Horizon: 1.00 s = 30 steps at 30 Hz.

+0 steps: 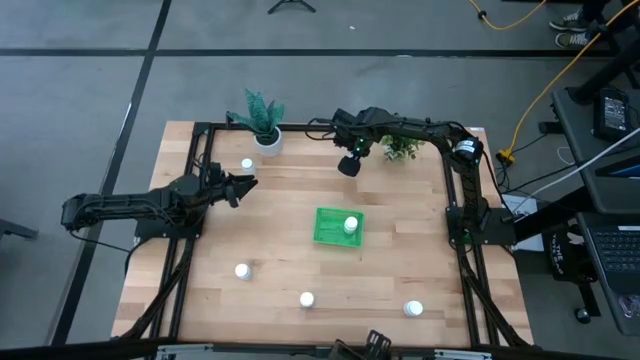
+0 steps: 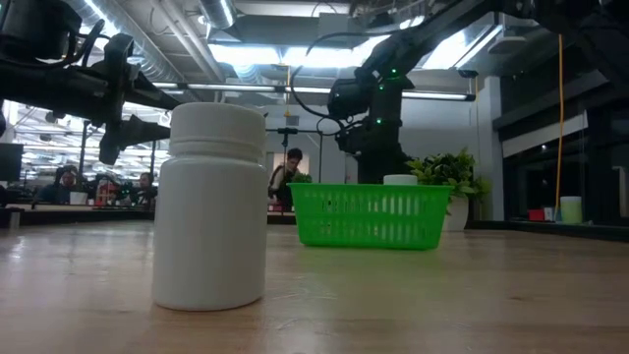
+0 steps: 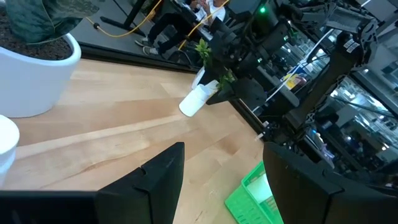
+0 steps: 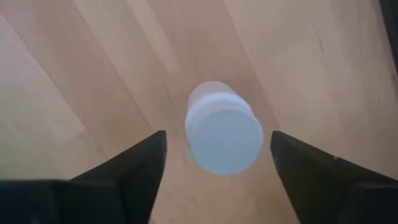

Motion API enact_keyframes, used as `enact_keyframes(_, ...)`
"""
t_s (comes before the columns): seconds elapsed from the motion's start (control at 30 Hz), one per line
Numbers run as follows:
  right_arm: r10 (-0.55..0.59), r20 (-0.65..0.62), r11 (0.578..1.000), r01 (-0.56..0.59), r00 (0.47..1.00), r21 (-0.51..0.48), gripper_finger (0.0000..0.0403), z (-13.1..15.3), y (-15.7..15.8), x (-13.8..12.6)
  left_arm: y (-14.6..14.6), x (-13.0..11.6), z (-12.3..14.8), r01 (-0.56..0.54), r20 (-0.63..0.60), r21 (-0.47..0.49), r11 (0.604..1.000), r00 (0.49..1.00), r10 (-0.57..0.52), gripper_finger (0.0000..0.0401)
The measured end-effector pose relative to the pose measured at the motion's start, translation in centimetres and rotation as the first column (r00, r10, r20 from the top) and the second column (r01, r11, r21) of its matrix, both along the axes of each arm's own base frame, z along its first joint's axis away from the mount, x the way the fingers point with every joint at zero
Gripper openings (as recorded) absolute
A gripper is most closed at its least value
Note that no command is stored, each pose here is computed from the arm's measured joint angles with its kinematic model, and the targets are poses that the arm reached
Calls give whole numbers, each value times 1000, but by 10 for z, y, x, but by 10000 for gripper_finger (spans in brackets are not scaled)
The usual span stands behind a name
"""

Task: Pick and place pill bottles into a basket
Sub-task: Put the top right medicine bottle into the green basket

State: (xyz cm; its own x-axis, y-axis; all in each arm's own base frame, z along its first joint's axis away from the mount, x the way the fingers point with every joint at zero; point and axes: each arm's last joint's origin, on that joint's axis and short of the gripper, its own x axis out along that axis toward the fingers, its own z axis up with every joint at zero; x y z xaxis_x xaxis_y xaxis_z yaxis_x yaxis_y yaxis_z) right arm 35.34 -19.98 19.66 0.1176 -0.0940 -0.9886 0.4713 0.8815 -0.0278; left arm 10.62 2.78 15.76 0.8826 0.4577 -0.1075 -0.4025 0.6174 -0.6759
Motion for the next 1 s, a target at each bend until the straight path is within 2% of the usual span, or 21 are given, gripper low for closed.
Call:
enact_keyframes(0.33,6,0,1000,-6,1000,0,151,1,0,0,0,0,0,2,-8,15,1000,1000,-2,212)
enact_keyframes(0.5,24,23,999,-25,999,29,146,7,4,2,0,0,0,5,-15,28,1000,1000,-4,212)
enact_keyframes(0.63,62,61,998,-63,996,13,146,31,11,13,0,0,0,1,-13,35,999,1000,-1,212)
enact_keyframes(0.77,117,121,993,-114,986,-27,146,68,23,26,1,-1,1,-47,1,16,999,999,47,212)
enact_keyframes(1.0,193,252,980,-176,948,-87,146,138,69,43,2,-1,1,-73,2,17,997,997,73,212)
